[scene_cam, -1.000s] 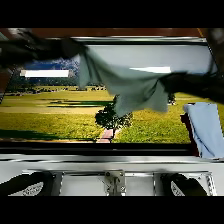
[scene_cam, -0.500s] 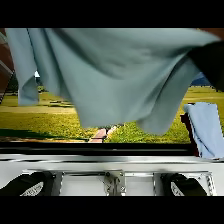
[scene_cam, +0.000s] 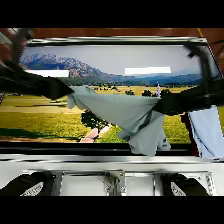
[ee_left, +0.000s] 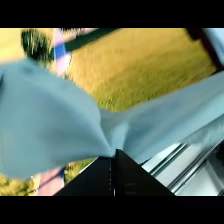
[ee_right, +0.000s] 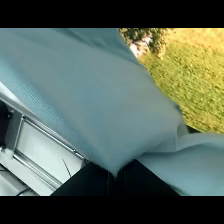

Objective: Fold the shirts.

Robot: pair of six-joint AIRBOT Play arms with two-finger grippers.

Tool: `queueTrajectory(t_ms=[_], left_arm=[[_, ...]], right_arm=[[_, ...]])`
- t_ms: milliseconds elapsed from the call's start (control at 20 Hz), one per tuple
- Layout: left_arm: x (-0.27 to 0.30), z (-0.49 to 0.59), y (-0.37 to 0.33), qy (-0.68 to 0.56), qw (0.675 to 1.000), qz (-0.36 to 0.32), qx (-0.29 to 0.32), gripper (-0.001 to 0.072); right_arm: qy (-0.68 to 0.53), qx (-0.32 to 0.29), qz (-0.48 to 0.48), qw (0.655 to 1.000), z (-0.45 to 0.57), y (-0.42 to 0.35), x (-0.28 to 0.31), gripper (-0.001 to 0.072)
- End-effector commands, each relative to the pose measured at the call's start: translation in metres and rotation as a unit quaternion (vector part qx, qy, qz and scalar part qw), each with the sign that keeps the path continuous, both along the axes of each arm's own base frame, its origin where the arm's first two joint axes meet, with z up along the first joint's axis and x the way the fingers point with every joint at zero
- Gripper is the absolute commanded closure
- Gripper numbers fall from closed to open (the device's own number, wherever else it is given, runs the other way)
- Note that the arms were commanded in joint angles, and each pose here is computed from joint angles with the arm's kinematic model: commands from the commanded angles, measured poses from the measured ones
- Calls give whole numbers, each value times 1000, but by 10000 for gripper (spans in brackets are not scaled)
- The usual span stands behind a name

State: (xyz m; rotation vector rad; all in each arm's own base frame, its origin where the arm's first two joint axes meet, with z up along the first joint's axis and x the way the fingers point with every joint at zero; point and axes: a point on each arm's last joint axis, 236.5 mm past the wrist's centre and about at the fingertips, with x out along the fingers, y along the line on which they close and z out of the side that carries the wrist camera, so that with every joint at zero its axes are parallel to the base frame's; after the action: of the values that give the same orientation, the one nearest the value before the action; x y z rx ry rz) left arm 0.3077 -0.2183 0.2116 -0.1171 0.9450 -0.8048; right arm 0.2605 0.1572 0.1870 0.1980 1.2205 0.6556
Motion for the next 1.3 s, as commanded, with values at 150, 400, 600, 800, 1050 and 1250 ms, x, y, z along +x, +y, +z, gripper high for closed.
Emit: queueTrajectory(t_ms=[150,400,600,800,1050,1250], left_arm=[[25,-143,12,101,992,71,35,677],[98,-171,9,56,986,154,-2,677],[130,-205,11,52,979,197,-6,676],[133,-228,14,85,974,210,-10,214],[106,-198,62,181,968,172,1,186],[34,-224,57,307,945,109,26,234]], right_arm=[[68,-9,-49,996,-163,3,80,647],[26,-6,-136,990,-215,-4,150,647],[16,-2,-171,985,-224,-8,168,621],[21,3,-156,988,-219,-6,161,38],[60,-164,-52,983,-200,-93,86,39],[130,-239,-89,958,-190,-167,37,39]])
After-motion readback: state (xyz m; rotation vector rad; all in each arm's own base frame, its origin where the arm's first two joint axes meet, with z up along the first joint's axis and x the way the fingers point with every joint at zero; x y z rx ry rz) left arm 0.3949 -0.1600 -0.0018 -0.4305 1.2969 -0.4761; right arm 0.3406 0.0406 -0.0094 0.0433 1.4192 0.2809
